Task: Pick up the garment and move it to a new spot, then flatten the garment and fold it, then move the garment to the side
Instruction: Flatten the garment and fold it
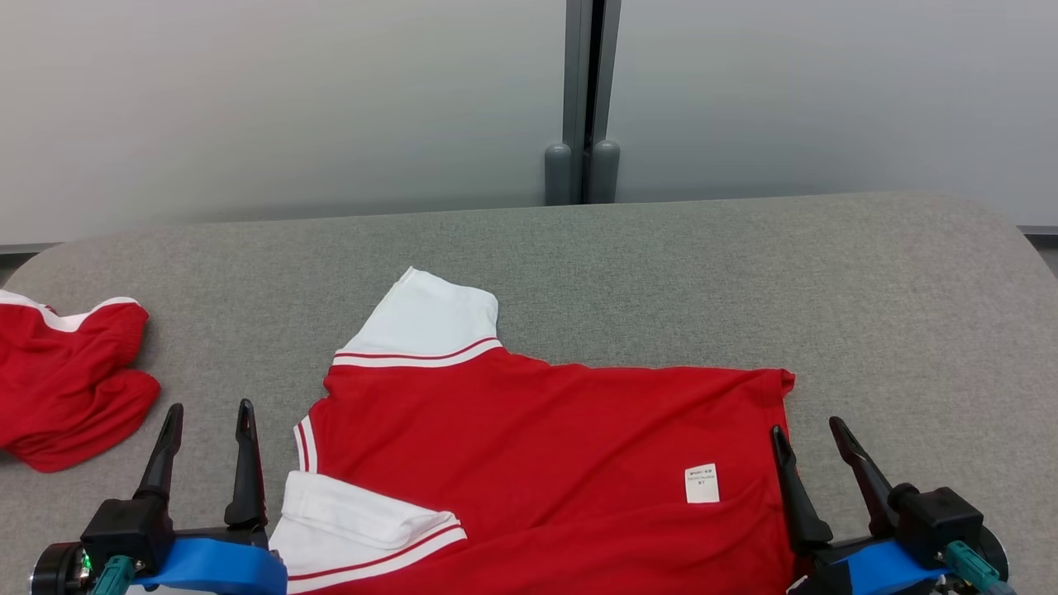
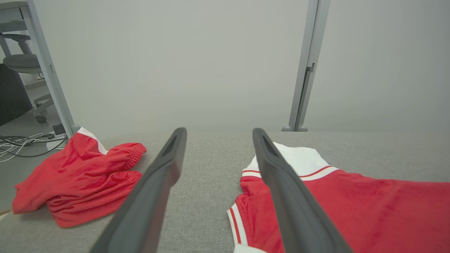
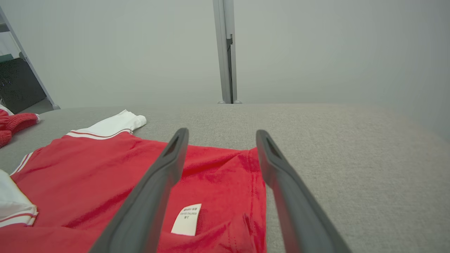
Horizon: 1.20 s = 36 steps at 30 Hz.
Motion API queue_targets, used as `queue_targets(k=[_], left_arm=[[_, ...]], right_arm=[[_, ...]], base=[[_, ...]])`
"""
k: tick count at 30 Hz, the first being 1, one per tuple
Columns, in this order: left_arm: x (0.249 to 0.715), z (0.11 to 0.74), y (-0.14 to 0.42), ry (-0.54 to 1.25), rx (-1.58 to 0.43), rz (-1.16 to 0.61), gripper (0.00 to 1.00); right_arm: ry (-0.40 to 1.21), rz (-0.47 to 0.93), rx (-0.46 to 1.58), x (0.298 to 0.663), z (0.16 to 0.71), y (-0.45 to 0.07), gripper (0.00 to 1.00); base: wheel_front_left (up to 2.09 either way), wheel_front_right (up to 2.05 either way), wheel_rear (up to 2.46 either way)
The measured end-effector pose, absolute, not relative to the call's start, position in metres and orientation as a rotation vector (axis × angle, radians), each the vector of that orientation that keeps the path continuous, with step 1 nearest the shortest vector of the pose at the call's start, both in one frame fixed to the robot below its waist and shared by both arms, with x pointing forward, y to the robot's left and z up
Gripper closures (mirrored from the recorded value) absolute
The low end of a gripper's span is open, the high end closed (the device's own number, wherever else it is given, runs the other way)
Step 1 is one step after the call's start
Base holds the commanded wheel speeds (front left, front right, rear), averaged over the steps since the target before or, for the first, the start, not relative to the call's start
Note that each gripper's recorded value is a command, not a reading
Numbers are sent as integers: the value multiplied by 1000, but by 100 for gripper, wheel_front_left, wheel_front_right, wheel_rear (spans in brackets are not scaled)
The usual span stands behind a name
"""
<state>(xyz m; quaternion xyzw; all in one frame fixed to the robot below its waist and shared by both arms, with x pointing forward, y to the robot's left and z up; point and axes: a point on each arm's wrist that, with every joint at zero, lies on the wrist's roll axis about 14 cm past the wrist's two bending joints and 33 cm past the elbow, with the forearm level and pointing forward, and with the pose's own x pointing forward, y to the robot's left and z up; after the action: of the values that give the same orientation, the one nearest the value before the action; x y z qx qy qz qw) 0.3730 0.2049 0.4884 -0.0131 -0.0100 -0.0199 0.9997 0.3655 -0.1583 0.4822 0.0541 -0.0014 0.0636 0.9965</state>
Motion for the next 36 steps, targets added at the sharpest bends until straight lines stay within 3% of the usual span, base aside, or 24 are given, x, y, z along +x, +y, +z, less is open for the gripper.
queue_targets(k=[9, 17, 22, 28, 36], left_arm=[[387, 484, 200, -3, -17, -68, 0], [465, 523, 174, -100, 36, -207, 0], [522, 523, 154, -71, 65, -298, 0], [571, 493, 126, 63, 70, -386, 0], [599, 412, 104, 344, 89, -465, 0]], right_arm=[[19, 128, 95, 374, 476, -159, 0], [-15, 102, -4, 424, 491, -189, 0], [29, 88, -37, 457, 486, -200, 0], [79, 82, -52, 482, 472, -207, 0], [154, 72, -44, 497, 435, -212, 0]], base=[[0, 0, 0], [0, 0, 0], [0, 0, 0], [0, 0, 0], [0, 0, 0]])
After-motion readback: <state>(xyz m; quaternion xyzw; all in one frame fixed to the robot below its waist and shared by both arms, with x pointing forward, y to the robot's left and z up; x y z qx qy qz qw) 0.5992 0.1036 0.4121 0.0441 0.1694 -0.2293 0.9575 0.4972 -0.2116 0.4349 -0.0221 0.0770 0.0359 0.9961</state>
